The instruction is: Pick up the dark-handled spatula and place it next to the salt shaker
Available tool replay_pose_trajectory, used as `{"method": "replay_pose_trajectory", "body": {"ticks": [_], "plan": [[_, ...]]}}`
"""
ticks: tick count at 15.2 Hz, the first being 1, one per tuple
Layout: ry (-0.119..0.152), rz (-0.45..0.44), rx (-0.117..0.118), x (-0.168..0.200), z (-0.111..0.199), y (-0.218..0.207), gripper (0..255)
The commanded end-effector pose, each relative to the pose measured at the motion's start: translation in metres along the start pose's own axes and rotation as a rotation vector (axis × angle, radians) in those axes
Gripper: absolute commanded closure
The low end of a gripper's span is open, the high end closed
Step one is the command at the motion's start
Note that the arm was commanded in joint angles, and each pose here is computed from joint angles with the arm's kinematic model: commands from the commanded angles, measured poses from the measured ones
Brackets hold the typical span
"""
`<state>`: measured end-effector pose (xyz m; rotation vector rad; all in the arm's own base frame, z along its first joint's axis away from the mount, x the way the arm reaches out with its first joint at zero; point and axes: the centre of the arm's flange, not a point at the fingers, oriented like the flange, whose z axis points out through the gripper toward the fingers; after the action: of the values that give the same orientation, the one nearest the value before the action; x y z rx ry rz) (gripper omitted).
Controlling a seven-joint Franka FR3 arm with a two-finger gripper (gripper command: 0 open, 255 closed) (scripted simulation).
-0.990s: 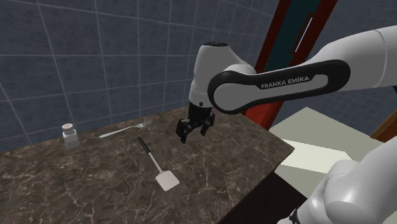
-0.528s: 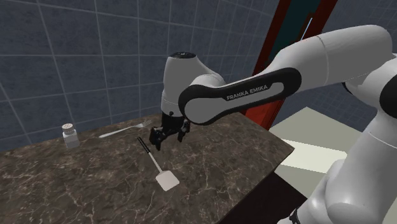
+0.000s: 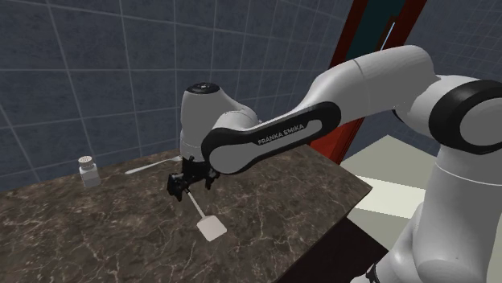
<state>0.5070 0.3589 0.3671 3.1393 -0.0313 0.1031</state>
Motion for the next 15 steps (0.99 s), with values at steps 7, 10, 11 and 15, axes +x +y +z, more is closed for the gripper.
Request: {"method": "replay_pose_trajectory", "body": {"ticks": [7,10,11,15], "plan": [[0.001,0.000,0.000,0.000,0.024,0.000,0],[0.001,0.000,0.000,0.000,0.024,0.000,0],[0.001,0.000,0.000,0.000,0.024,0.000,0],[0.001,0.000,0.000,0.000,0.024,0.000,255]]}}
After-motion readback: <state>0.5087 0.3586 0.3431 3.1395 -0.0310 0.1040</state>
